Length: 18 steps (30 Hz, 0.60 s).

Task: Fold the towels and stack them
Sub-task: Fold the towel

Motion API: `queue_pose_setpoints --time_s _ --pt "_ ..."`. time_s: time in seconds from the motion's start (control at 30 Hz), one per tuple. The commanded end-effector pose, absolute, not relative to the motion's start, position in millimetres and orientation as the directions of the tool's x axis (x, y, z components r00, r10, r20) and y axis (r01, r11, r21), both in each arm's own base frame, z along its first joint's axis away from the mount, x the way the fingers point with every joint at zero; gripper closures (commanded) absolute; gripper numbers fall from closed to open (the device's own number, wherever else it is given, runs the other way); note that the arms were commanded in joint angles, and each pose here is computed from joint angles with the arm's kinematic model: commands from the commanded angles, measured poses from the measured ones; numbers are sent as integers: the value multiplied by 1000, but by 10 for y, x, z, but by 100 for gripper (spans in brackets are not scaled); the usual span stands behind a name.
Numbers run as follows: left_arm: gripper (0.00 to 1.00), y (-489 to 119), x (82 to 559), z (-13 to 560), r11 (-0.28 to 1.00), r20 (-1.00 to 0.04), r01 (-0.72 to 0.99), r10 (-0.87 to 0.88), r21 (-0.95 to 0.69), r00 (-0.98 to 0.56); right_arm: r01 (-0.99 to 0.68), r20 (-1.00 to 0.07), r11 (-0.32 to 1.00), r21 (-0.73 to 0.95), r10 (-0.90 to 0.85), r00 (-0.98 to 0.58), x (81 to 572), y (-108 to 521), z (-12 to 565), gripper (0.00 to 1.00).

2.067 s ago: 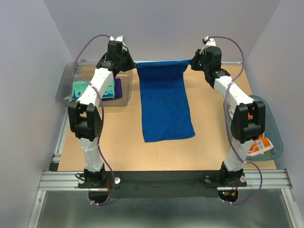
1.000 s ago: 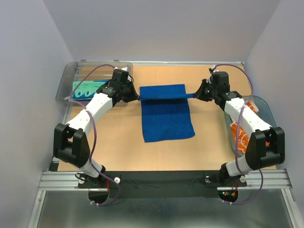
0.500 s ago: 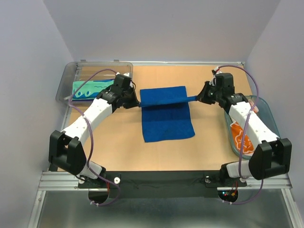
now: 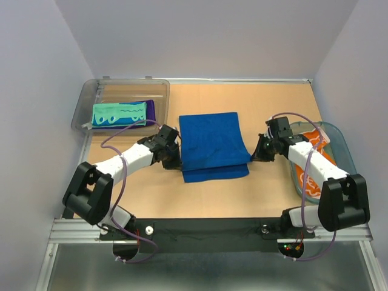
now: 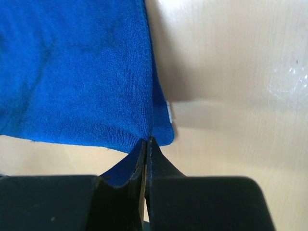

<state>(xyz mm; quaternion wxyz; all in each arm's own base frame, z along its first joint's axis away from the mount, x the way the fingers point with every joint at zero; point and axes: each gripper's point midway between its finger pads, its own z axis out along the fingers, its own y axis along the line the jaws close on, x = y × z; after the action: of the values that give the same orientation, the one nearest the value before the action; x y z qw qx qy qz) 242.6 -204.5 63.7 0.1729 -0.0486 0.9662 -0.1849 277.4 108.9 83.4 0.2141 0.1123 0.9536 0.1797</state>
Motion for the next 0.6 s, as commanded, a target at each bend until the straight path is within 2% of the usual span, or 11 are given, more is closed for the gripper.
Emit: queue_pose_setpoints --time_s 0.0,0.17,0.57 --pt "100 -2136 2316 479 930 -301 -16 -135 -366 -944 177 -342 917 358 305 -889 2728 1000 697 99" --pt "100 -2143 2202 253 944 -261 -18 -109 -329 -959 203 -276 921 332 300 -913 2603 980 478 99" --pt "100 -2114 2292 459 954 -315 -13 -112 -301 -943 195 -311 924 329 301 -902 2669 962 559 99"
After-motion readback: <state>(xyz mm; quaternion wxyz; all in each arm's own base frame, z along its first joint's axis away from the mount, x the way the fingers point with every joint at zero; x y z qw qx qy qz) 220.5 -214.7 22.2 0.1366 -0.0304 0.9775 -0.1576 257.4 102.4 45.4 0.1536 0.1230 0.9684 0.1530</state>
